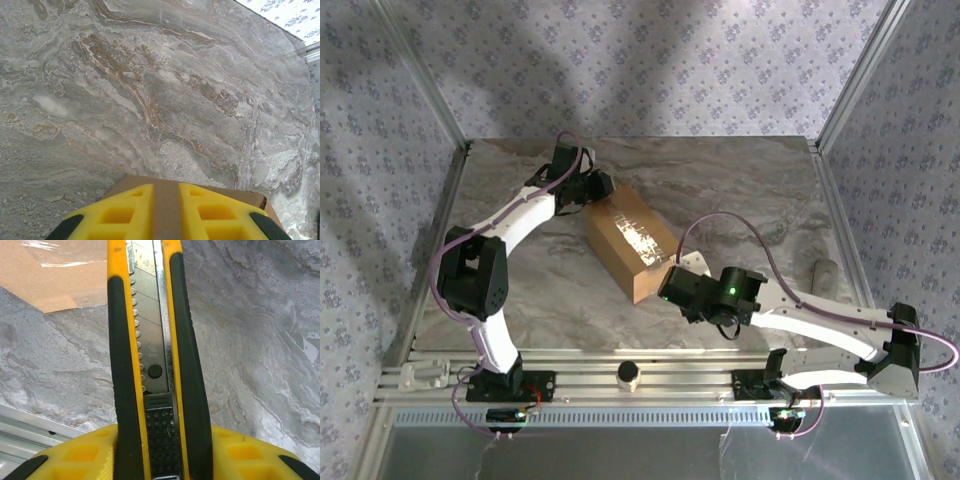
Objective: Unpack the express box
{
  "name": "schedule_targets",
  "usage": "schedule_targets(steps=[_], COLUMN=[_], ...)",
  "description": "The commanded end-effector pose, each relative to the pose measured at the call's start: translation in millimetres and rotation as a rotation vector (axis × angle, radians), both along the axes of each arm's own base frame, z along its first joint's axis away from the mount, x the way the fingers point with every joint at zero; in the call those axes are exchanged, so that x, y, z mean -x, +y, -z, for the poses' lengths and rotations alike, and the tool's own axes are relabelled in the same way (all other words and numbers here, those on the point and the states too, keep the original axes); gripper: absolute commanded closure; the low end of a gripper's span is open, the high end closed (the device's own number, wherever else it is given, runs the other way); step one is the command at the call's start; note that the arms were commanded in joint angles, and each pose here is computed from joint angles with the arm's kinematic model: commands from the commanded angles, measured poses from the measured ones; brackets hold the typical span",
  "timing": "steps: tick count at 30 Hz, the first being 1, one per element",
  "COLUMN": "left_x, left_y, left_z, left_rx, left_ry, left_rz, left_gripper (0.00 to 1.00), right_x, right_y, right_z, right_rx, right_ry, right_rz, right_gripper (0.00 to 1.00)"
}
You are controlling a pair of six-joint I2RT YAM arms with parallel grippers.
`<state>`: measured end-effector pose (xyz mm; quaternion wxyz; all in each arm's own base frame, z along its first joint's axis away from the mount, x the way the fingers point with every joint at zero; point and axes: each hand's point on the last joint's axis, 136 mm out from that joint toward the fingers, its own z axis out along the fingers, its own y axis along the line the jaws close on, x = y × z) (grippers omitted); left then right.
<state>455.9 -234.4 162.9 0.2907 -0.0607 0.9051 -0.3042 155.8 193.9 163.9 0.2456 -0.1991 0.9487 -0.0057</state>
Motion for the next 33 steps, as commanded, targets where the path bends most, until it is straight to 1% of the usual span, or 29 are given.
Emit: schedule_targets(steps=[1, 7, 9, 13, 18, 19, 22, 25, 28, 31, 33], left_x=[64.3, 71.8, 71.8, 69.7, 57.6, 53.7, 44.0, 38.1, 32.5, 24.3, 19.0], left_y=[-53.7, -62.8, -63.3, -62.5, -49.7, -47.0, -40.7, -41.2, -38.0, -29.0, -24.5], left_z=[36.6, 40.3, 39.7, 35.7, 28.4, 25.6, 17.7, 8.8, 2.3, 0.9, 4.3], left_rx=[0.050, 0.055, 0.054, 0.042, -0.011, -0.018, -0.017, -0.014, -0.027, -0.042, -0.033], left_ry=[0.200, 0.211, 0.209, 0.198, 0.181, 0.175, 0.162, 0.139, 0.128, 0.135, 0.156], left_rz=[0.172, 0.192, 0.192, 0.189, 0.141, 0.133, 0.113, 0.114, 0.099, 0.054, 0.028], left_gripper=[0.81, 0.81, 0.81, 0.81, 0.82, 0.82, 0.82, 0.82, 0.80, 0.72, 0.70], right_x=[-21.8, -26.7, -27.3, -27.0, -25.6, -25.7, -25.8, -28.4, -29.8, -29.9, -29.3], right_y=[55.2, 59.8, 61.1, 61.0, 40.8, 35.5, 24.8, 25.5, 27.4, 24.0, 20.7], right_z=[-25.9, -27.9, -30.1, -31.0, -24.4, -23.3, -20.9, -21.7, -19.7, -17.9, -16.6], right_rx=[-0.220, -0.259, -0.250, -0.251, -0.180, -0.175, -0.149, -0.149, -0.138, -0.112, -0.094], right_ry=[-0.075, -0.077, -0.085, -0.081, -0.089, -0.089, -0.099, -0.113, -0.111, -0.111, -0.112], right_rz=[-0.052, -0.041, -0.070, -0.073, -0.036, -0.007, 0.024, 0.029, 0.030, 0.042, 0.044], right_gripper=[1.00, 1.00, 1.00, 1.00, 1.00, 1.00, 1.00, 1.00, 1.00, 1.00, 1.00])
